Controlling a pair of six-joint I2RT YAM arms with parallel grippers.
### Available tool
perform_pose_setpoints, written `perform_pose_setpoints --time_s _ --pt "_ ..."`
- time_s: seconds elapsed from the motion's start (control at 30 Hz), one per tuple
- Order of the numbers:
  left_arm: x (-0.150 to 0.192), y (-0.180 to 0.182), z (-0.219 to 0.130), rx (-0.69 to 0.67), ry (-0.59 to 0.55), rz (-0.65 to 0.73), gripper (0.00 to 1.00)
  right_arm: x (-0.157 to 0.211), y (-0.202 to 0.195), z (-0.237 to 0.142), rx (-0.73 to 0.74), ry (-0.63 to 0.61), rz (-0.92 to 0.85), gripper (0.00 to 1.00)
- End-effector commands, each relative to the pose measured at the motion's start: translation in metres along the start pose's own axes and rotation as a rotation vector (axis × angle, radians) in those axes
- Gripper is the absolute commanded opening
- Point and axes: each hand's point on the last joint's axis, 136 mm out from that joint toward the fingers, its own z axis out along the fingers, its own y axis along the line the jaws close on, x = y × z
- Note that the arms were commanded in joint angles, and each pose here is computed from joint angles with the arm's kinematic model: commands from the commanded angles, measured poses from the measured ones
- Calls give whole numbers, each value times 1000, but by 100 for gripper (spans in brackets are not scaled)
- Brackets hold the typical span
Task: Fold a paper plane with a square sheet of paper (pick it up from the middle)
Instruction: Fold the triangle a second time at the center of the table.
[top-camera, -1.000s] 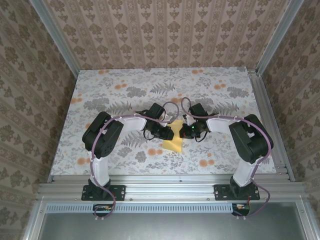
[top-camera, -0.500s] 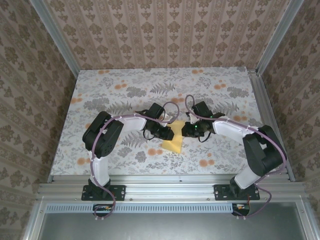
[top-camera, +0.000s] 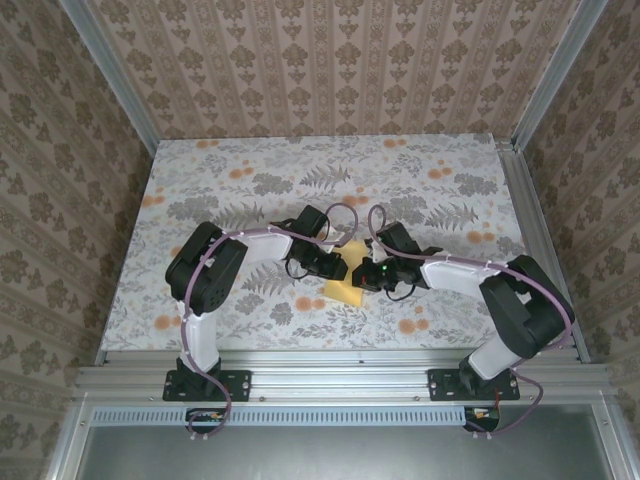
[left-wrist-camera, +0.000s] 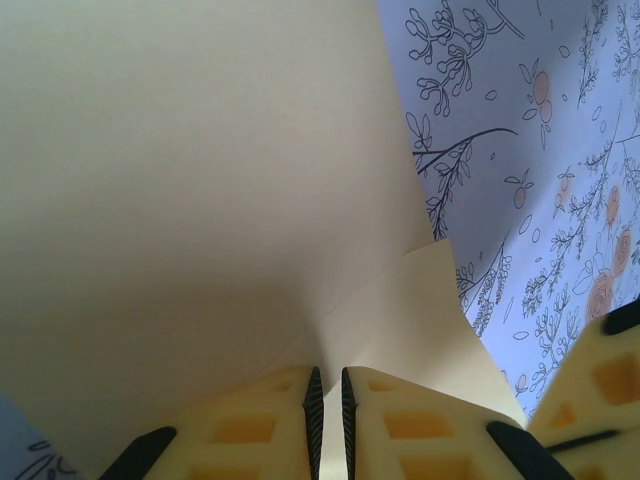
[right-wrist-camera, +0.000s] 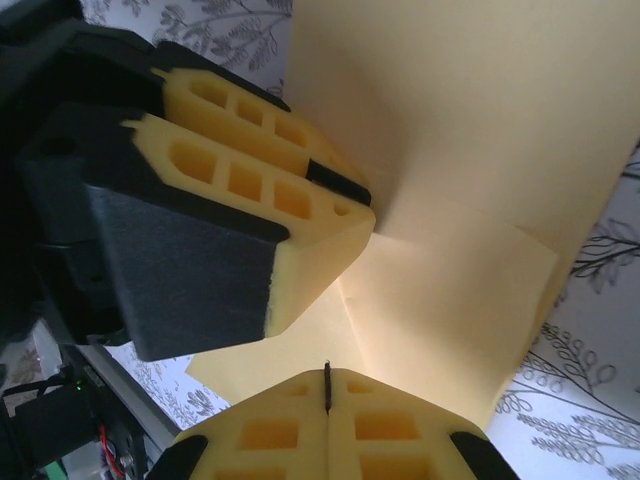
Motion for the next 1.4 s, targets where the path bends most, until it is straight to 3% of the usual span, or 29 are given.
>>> perform_pose_setpoints --time_s 0.0,0.83,1.17,1.37 --pt "44 41 21 -118 137 -70 18 3 3 10 -32 18 21 2" --pt "49 47 25 -122 161 -79 18 40 -23 27 30 118 29 0" --pt "52 53 26 -130 169 -85 18 57 -32 25 97 152 1 0" --pt "54 55 27 -134 171 -87 18 48 -21 12 101 115 -34 0"
